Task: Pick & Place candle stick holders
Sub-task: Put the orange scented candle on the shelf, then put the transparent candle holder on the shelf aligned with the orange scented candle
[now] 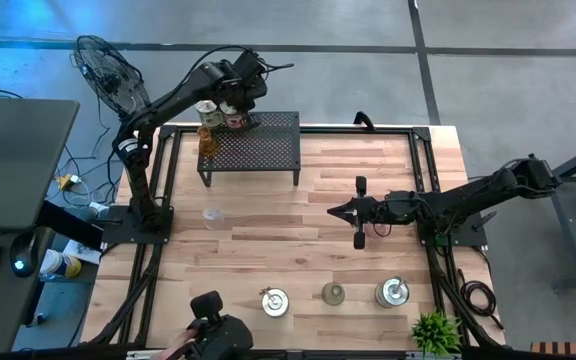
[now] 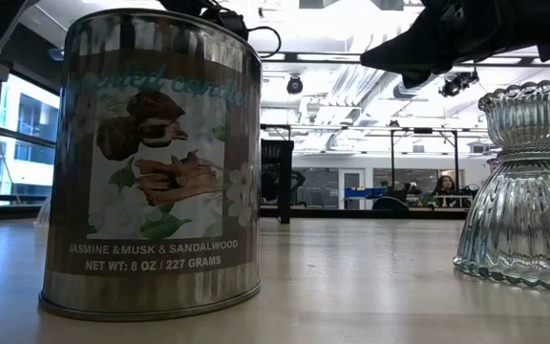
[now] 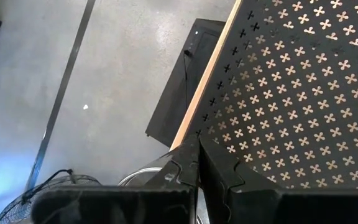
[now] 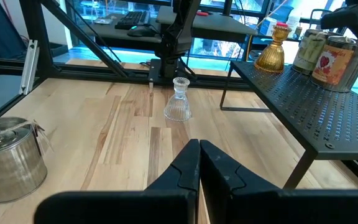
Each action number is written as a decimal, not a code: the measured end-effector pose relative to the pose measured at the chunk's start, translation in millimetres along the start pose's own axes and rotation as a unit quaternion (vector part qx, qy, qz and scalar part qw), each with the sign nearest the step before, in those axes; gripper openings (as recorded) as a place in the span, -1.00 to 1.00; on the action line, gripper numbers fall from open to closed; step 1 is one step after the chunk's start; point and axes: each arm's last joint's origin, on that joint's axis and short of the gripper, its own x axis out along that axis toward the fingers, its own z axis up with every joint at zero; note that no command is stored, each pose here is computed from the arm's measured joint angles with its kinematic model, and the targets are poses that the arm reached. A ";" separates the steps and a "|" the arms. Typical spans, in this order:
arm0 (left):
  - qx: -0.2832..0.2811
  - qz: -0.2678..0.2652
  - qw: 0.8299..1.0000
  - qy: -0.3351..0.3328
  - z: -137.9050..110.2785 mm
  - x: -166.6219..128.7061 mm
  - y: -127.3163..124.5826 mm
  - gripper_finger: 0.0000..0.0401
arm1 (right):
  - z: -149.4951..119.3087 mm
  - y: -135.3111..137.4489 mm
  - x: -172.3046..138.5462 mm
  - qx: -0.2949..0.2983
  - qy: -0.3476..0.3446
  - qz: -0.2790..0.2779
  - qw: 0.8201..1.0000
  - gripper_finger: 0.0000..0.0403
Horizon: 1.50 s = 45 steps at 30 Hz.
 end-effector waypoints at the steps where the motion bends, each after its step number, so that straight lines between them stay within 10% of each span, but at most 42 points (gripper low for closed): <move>1: 0.000 0.000 1.000 0.000 0.0 0.1 0.0 -0.99 | 0.0 0.0 0.0 0.000 0.000 0.000 1.000 -0.99; 15: 0.049 -0.022 0.995 -0.085 2.3 -58.3 -23.7 -1.00 | -0.1 0.0 0.0 -0.004 0.000 0.000 1.000 -0.99; 28: 0.181 -0.140 0.952 -0.202 -6.3 -148.0 -129.0 -1.00 | -0.8 0.1 0.0 -0.002 0.004 0.000 1.000 -0.99; 37: 0.283 -0.194 0.917 -0.204 -67.9 -132.1 -214.9 -1.00 | -1.1 5.8 -1.7 -0.011 0.007 -0.008 1.000 -0.99; 45: 0.209 -0.253 0.895 -0.301 -147.1 -104.4 -254.0 -1.00 | -0.2 5.9 -2.1 -0.010 0.003 -0.026 1.000 -0.99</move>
